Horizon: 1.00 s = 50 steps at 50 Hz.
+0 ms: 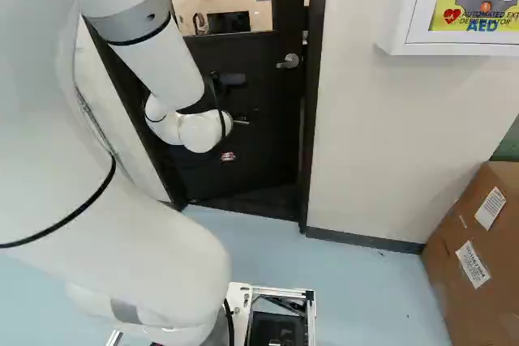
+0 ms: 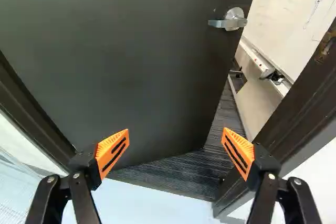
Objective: Open the door and move inside
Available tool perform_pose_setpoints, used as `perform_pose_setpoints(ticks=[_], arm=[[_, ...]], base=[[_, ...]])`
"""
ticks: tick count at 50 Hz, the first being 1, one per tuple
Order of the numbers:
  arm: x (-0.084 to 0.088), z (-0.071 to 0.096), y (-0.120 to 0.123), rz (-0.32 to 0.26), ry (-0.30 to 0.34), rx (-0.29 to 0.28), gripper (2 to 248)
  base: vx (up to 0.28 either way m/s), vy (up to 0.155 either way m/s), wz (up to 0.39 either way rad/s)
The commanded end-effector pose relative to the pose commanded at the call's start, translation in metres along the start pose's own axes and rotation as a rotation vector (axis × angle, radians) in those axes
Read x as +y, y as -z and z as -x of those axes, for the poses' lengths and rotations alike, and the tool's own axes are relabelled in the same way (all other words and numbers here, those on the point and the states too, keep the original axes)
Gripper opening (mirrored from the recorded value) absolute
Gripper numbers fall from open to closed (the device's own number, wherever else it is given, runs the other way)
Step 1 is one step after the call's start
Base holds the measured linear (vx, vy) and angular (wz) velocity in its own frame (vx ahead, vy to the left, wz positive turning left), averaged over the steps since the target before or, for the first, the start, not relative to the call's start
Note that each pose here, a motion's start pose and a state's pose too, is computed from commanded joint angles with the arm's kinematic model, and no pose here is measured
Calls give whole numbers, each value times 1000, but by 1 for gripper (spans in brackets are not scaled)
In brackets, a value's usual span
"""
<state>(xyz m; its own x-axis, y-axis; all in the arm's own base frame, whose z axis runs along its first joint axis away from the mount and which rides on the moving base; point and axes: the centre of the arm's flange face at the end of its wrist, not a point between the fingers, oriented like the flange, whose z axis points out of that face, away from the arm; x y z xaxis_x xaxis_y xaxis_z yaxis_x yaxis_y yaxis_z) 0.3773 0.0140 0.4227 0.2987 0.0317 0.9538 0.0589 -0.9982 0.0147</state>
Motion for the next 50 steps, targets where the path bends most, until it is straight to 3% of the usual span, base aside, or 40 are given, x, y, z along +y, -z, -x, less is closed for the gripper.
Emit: perform_pose_setpoints(ticks=[50], arm=[[0,0,0,0,0,0,247]], base=[[45,40,-11]])
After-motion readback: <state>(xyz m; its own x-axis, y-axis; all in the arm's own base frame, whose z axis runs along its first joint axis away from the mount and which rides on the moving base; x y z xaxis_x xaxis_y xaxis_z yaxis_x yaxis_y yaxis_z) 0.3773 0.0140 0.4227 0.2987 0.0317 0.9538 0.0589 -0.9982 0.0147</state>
